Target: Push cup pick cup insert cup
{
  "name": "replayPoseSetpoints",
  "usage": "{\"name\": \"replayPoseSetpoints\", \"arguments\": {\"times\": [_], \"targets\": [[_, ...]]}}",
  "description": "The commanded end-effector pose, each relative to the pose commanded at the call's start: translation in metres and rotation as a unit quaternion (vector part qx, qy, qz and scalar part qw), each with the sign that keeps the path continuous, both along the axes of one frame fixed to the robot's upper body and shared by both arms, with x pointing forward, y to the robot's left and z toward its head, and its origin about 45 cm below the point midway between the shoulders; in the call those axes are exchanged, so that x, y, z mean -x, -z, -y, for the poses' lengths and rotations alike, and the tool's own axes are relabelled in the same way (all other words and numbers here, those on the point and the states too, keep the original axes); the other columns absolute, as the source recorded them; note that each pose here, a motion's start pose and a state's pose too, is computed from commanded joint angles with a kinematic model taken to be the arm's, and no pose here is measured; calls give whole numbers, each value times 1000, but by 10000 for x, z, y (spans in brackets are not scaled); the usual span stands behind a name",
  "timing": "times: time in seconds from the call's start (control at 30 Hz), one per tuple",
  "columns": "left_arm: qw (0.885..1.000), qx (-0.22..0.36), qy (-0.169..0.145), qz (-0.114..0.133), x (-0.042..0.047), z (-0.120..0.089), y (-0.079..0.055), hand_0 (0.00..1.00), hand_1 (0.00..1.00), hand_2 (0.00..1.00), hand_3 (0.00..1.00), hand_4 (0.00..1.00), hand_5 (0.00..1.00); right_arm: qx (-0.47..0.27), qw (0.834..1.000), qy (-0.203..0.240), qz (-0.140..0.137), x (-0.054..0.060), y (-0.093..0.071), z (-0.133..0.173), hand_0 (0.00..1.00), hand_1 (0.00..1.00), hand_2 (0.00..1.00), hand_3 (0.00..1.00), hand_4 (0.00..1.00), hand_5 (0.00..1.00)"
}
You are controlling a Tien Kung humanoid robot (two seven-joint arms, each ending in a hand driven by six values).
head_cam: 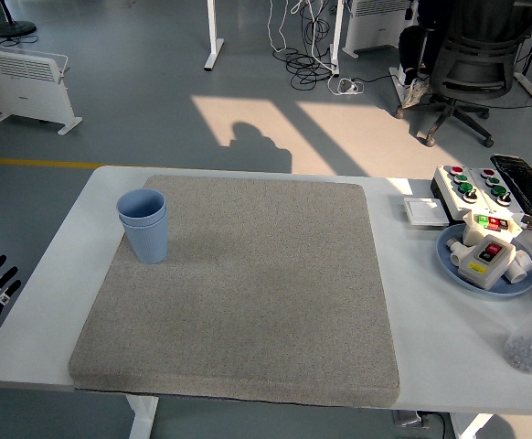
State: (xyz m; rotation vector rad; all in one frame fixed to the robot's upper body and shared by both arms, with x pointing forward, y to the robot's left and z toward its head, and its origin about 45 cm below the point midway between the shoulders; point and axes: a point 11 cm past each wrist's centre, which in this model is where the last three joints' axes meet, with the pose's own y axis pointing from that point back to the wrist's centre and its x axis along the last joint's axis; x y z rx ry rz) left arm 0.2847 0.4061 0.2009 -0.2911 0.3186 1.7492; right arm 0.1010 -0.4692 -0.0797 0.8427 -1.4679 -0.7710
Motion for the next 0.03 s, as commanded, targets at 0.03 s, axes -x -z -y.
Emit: {"name": "replayPoseSetpoints", "arguments": {"times": [0.03], "targets": [[1000,-1,0,0,-1,-2,1,877,878,913,854,617,998,0,1000,0,-1,2,0,0,707,635,641,583,120,403]]}}
